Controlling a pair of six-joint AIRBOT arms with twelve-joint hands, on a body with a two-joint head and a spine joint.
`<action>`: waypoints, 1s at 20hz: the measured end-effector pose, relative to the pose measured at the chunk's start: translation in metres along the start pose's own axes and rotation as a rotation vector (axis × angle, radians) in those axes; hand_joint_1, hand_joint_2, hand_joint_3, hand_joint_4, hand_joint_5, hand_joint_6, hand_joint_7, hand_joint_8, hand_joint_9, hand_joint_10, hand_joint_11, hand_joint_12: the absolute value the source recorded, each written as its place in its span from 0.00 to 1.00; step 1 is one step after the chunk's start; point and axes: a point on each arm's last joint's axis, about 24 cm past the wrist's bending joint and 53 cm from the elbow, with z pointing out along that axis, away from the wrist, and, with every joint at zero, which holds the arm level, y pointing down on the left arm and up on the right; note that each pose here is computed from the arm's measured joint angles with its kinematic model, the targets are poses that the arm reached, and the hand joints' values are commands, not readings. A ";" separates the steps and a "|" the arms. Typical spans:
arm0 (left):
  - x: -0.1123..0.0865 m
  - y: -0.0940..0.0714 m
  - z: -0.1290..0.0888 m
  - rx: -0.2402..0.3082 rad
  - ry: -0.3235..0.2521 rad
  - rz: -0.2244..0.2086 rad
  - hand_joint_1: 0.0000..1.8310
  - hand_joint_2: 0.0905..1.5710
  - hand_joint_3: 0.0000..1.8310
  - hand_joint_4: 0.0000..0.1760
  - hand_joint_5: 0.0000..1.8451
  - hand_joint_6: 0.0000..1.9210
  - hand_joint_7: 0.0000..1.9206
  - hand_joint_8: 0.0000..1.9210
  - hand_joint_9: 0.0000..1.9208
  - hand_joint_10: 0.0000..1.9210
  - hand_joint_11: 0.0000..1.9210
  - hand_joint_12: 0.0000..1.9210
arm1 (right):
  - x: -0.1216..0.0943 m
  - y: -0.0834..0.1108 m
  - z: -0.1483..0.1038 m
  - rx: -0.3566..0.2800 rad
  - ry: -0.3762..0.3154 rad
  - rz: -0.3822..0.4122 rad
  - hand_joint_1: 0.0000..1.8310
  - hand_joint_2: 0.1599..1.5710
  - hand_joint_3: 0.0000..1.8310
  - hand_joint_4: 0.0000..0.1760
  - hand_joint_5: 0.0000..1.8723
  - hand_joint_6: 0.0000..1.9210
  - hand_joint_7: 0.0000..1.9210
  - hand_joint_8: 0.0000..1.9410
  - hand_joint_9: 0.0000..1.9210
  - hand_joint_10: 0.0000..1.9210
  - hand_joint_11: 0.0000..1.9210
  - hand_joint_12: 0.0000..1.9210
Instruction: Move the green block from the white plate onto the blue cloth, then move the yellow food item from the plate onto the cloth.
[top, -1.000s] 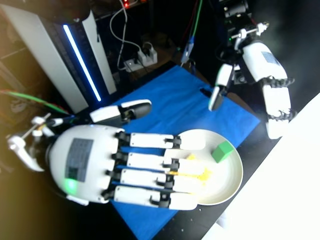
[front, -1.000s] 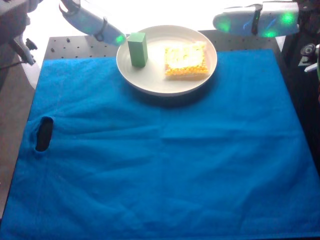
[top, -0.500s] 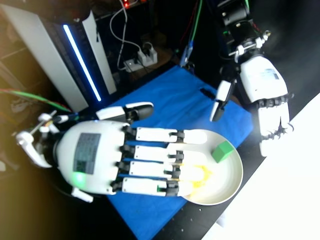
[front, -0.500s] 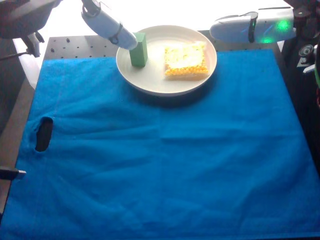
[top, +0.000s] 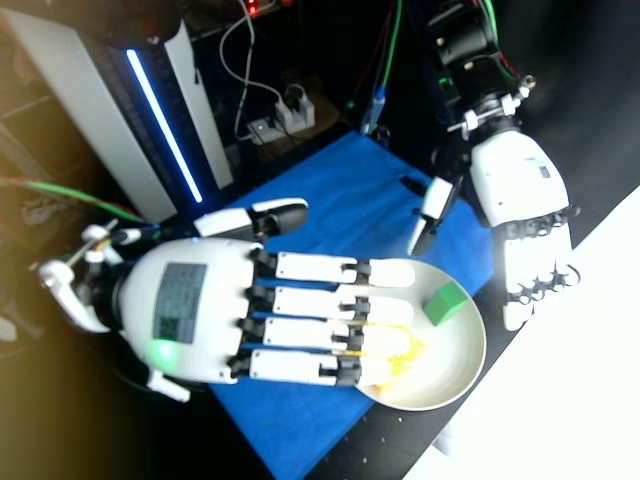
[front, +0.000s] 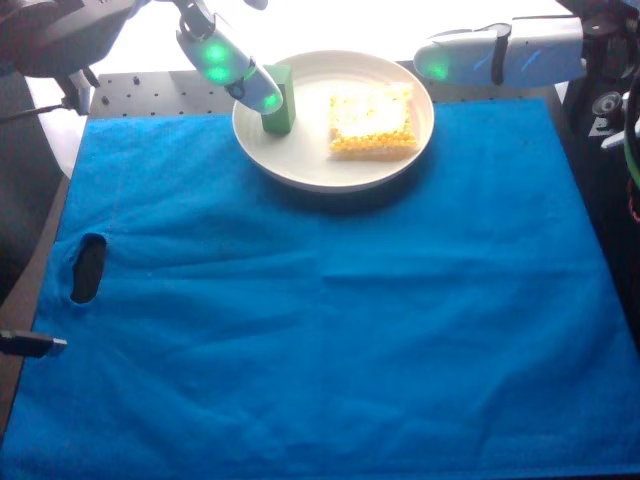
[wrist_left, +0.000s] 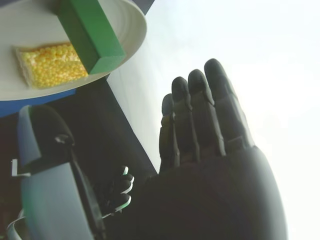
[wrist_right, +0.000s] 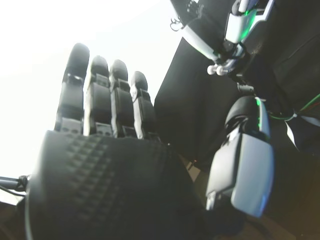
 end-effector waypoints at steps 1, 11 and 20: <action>0.001 -0.001 0.001 0.000 0.003 0.005 0.47 0.47 0.00 0.29 0.20 0.00 0.27 0.00 0.15 0.01 0.00 0.18 | 0.000 0.000 0.000 0.000 -0.001 0.001 0.22 0.53 0.00 0.08 0.12 0.00 0.14 0.00 0.12 0.00 0.00 0.45; 0.026 0.008 0.011 -0.041 0.052 0.014 0.50 0.48 0.00 0.39 0.20 0.00 0.30 0.00 0.25 0.00 0.02 0.30 | 0.001 0.001 0.000 -0.002 0.001 0.005 0.17 0.49 0.00 0.56 0.10 0.00 0.10 0.00 0.05 0.00 0.00 0.54; 0.044 0.009 0.015 -0.050 0.080 0.013 0.47 0.41 0.00 0.23 0.25 0.00 0.33 0.00 0.23 0.00 0.00 0.34 | 0.002 0.003 0.000 -0.009 0.001 0.005 0.16 0.54 0.01 0.31 0.09 0.00 0.11 0.00 0.07 0.00 0.00 0.31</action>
